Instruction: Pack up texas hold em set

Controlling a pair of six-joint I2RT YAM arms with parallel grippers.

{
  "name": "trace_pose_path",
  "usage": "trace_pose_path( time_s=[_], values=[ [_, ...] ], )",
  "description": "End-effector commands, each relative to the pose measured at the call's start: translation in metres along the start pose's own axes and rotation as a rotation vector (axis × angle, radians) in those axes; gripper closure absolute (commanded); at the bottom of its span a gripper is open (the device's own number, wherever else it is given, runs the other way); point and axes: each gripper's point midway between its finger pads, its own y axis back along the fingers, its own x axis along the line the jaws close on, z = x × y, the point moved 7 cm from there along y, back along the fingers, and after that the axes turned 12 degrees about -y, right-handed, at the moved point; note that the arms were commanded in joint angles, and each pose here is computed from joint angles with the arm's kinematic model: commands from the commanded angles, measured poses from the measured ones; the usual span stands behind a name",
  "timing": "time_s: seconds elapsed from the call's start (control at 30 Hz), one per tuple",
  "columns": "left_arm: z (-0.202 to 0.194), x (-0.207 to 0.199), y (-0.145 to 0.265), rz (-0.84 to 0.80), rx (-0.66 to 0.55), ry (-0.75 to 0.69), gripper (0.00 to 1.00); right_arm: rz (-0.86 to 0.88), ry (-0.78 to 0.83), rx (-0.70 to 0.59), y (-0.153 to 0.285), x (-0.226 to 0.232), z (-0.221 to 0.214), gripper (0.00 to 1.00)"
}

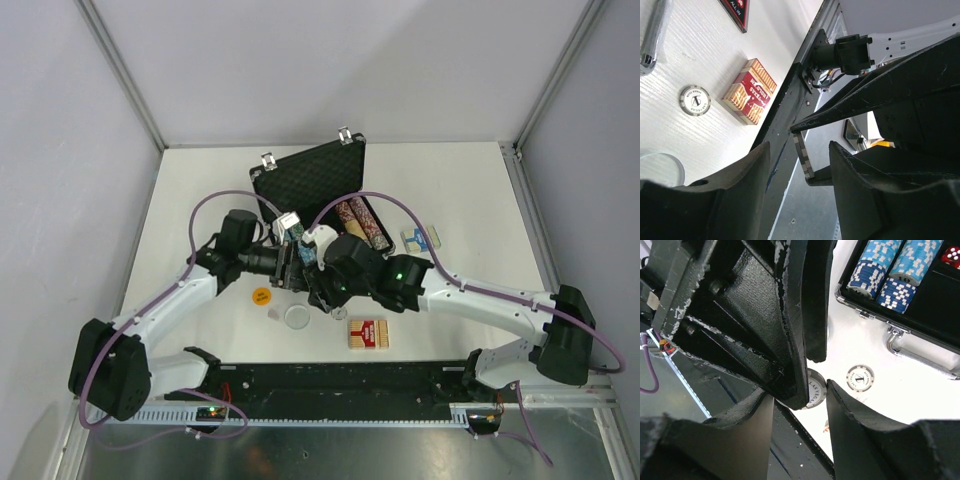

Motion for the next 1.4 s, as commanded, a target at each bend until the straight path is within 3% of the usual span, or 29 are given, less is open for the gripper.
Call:
trace_pose_path(
  time_s=[0.0, 0.13, 0.27, 0.57, 0.9, 1.37],
  values=[
    [-0.008, -0.028, 0.007, -0.154, 0.038, -0.057, 0.42, -0.062, -0.01, -0.068, -0.007, -0.009, 0.02, 0.7],
    [-0.011, -0.026, 0.006, -0.151, 0.043, -0.053, 0.43, -0.062, -0.014, -0.064, -0.009, -0.01, 0.02, 0.71],
    [-0.016, -0.023, 0.004, -0.148, 0.056, -0.037, 0.55, -0.057, -0.022, -0.066, -0.009, -0.011, 0.021, 0.71],
    [-0.021, -0.022, -0.001, -0.142, 0.08, -0.03, 0.7, -0.064, -0.029, -0.062, -0.013, -0.013, 0.021, 0.7],
    [-0.015, -0.023, -0.002, -0.121, 0.069, -0.042, 0.98, -0.089, -0.033, -0.069, -0.017, -0.017, 0.022, 0.71],
    [-0.006, -0.015, -0.005, -0.041, 0.049, -0.053, 1.0, -0.119, -0.054, -0.028, -0.026, -0.024, 0.017, 0.64]
  ],
)
